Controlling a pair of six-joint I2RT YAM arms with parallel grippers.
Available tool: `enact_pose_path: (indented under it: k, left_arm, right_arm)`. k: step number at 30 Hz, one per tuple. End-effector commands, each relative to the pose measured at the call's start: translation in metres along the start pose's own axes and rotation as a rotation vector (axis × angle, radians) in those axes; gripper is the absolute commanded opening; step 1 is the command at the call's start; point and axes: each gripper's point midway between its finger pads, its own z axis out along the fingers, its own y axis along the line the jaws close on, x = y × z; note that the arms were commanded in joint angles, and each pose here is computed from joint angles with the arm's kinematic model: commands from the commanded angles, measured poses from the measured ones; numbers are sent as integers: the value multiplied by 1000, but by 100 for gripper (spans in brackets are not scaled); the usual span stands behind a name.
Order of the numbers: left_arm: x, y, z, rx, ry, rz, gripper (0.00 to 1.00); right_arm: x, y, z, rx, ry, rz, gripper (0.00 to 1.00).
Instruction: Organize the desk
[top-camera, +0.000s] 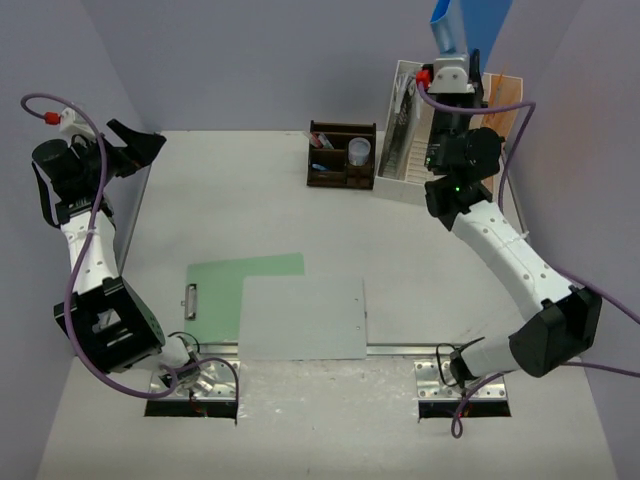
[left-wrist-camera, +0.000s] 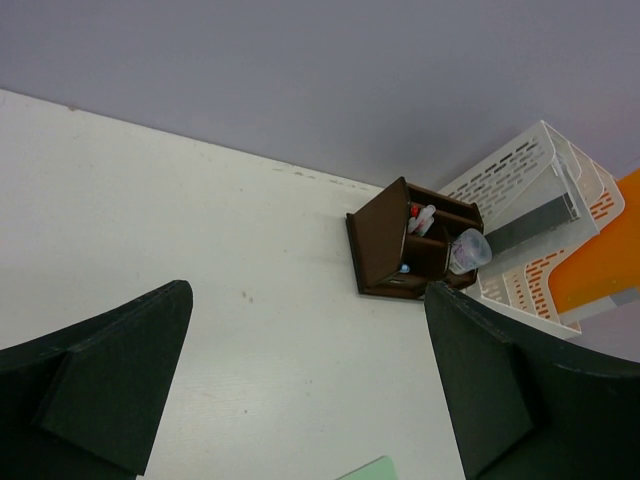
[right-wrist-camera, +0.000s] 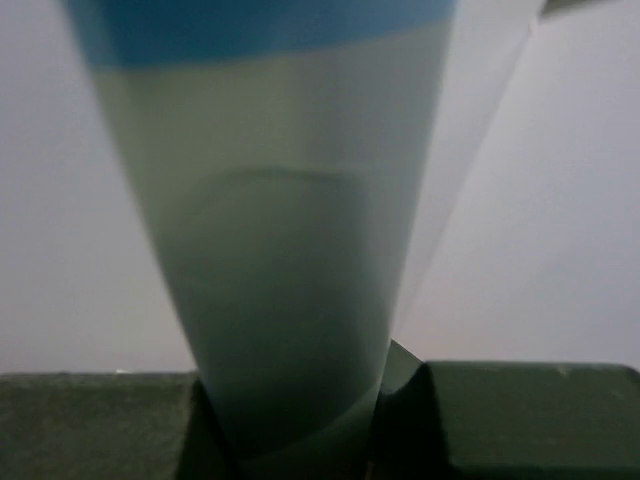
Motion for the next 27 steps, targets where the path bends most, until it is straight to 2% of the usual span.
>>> enact_pose_path:
  k: [1, 3, 7, 14, 19, 27]
  left_arm:
    - [-16, -30, -1, 26, -56, 101, 100]
    - [-12, -36, 5, 8, -47, 150, 100]
    - [-6, -47, 13, -7, -36, 211, 100]
    - [8, -51, 17, 8, -38, 218, 100]
    - [22, -45, 17, 15, -31, 226, 100]
    - [31, -38, 17, 11, -16, 248, 100]
  right_arm:
    - [55, -11, 5, 78, 294, 239, 0]
    - [85, -10, 5, 75, 397, 263, 0]
    - [105, 1, 11, 45, 478, 360, 0]
    - [150, 15, 22, -7, 634, 446, 0]
    - [166, 32, 28, -73, 633, 432, 0]
    - [185, 30, 37, -42, 593, 328, 0]
